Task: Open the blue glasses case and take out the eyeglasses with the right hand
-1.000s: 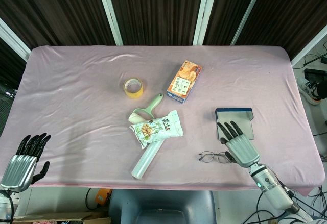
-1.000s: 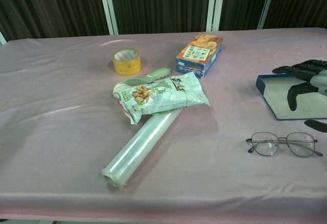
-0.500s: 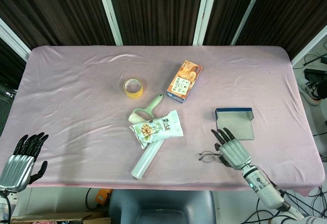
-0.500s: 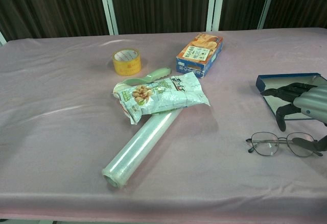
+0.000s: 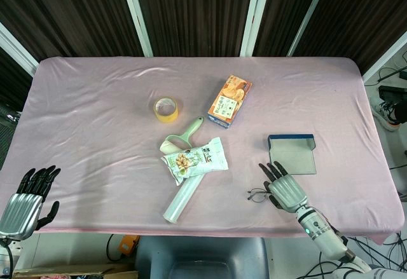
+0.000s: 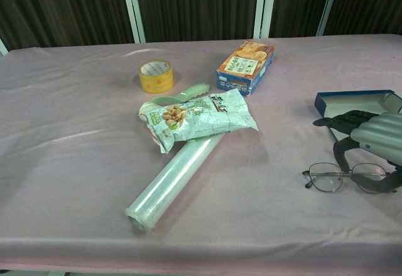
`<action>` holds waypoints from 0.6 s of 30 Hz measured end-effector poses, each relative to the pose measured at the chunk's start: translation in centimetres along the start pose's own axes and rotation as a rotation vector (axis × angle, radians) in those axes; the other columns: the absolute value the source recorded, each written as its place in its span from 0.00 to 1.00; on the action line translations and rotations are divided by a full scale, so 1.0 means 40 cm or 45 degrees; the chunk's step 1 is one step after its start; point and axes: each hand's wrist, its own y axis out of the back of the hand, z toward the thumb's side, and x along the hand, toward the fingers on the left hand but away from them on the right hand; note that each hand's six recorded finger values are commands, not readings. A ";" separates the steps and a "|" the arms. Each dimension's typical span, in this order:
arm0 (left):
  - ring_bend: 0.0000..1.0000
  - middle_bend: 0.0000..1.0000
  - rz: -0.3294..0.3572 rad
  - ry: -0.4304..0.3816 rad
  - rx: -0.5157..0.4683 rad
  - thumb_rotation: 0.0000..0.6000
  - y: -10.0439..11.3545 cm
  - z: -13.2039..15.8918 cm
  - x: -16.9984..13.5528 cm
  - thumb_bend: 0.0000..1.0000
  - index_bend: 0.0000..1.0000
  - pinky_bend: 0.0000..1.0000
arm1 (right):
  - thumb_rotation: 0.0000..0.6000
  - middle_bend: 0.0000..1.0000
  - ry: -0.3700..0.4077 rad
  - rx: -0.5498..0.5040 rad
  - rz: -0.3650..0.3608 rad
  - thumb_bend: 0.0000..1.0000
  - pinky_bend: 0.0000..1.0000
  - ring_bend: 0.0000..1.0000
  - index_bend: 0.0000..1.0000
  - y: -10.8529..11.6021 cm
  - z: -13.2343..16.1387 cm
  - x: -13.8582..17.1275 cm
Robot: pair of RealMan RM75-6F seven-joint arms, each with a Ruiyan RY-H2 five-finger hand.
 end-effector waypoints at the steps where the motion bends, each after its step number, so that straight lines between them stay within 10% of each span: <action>1: 0.07 0.04 0.001 0.000 0.000 1.00 0.000 0.000 0.000 0.43 0.00 0.05 | 1.00 0.03 0.000 0.000 0.003 0.57 0.00 0.00 0.65 -0.002 0.001 0.000; 18: 0.07 0.04 0.005 0.000 -0.004 1.00 0.002 -0.002 -0.003 0.43 0.00 0.05 | 1.00 0.09 0.000 -0.006 -0.017 0.63 0.00 0.00 0.74 0.001 0.013 0.003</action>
